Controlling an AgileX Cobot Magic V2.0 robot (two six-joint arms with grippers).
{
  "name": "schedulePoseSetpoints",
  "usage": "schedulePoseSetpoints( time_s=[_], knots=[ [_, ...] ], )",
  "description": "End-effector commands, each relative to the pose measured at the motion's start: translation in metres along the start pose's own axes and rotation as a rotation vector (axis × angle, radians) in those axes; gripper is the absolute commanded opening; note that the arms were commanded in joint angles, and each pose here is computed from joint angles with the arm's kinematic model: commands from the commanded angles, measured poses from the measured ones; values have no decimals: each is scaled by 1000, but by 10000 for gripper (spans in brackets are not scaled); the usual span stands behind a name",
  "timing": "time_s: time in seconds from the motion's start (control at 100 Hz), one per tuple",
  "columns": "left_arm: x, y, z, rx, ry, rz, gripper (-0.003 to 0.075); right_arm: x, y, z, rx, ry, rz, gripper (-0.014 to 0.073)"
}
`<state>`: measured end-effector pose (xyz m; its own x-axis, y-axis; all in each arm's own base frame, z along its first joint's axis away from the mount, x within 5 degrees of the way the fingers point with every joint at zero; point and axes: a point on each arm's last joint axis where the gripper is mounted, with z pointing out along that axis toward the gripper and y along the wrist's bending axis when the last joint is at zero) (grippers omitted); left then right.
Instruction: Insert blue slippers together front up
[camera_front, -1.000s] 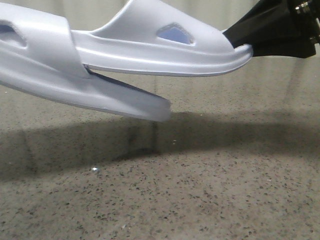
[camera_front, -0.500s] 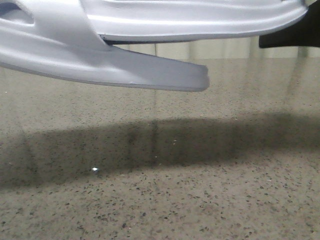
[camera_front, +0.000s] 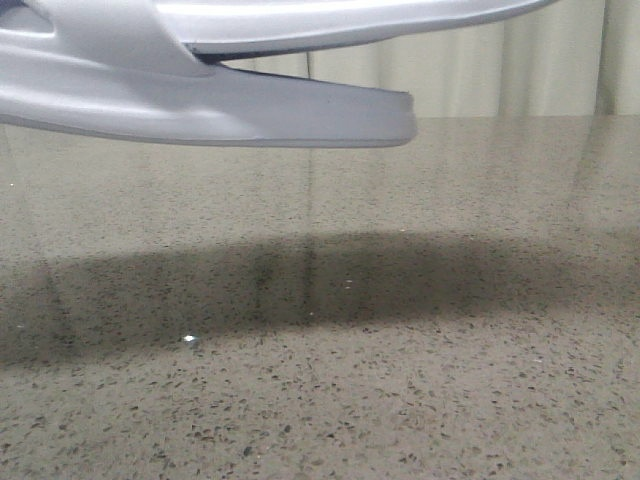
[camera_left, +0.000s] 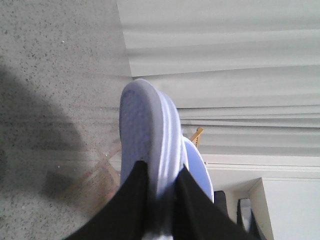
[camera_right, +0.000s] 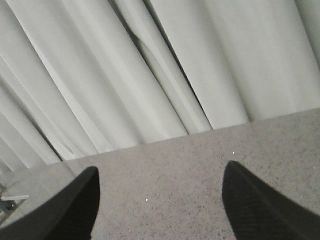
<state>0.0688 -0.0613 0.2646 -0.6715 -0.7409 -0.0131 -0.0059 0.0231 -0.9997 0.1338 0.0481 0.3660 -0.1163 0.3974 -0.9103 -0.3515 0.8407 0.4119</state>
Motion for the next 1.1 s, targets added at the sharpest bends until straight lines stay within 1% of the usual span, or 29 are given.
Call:
schedulePoseSetpoints(
  time_s=[0.0, 0.11, 0.23, 0.33, 0.53, 0.73, 0.93, 1.09],
  knots=[
    [-3, -12, 5, 40, 11, -33, 16, -14, 6, -9, -14, -67, -25, 448],
    [-8, -10, 14, 28, 27, -14, 16, -16, 7, -12, -16, -76, -26, 448],
    [-16, -10, 25, 7, 35, 40, 16, -15, 7, -12, -20, -74, -26, 448],
    [-24, -8, 35, -19, 39, 47, 16, -15, 8, -12, -31, -68, -27, 448],
    [-37, -1, 61, -80, 129, 52, 16, -14, 9, -12, -41, -63, -27, 448],
    [-54, -3, 85, -115, 149, 103, 16, -14, 10, -12, -56, -54, -28, 448],
    [-64, 9, 98, -172, 158, 73, 16, -14, 10, -12, -56, -54, -28, 447],
    [-64, 12, 100, -174, 172, 82, 16, -14, 10, -12, -56, -54, -28, 447]
  ],
)
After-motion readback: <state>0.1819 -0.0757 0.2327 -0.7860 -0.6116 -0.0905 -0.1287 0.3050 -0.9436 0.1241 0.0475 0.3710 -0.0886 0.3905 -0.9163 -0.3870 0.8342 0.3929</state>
